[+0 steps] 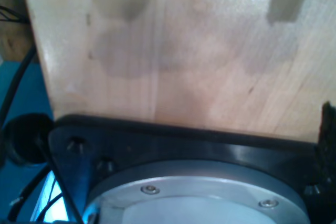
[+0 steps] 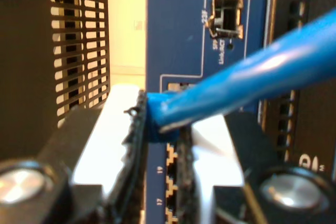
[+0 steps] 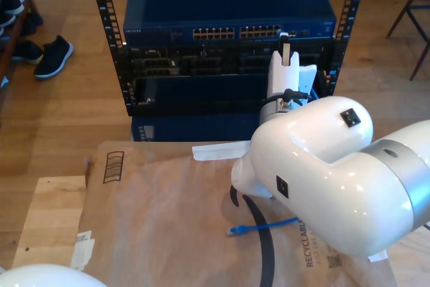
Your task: Grab the cable and plug it in
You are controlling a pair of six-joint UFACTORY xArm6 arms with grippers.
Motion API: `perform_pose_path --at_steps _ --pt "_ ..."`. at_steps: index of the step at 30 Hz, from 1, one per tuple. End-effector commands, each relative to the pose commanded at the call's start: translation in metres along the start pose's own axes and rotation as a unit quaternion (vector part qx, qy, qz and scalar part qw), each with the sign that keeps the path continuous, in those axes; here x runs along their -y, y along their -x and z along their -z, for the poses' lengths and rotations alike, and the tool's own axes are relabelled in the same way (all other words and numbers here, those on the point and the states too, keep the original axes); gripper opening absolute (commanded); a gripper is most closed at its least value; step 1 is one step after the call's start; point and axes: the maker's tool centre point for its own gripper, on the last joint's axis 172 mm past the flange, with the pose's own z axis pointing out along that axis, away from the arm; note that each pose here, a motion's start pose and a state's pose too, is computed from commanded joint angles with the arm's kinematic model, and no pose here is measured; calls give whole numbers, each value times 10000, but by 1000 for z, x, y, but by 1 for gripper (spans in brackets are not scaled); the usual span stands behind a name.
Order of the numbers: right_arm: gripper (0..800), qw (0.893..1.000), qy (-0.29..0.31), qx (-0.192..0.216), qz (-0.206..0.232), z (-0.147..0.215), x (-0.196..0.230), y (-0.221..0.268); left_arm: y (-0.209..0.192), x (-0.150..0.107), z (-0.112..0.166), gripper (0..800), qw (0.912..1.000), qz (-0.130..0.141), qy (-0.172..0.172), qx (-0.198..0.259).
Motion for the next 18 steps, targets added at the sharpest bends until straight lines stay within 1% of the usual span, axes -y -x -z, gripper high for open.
perform_pose_path --at_steps 18 --pt "0 10000 -21 -2 -10 -2 0 1 0 0 0 799 10000 0 0 0"
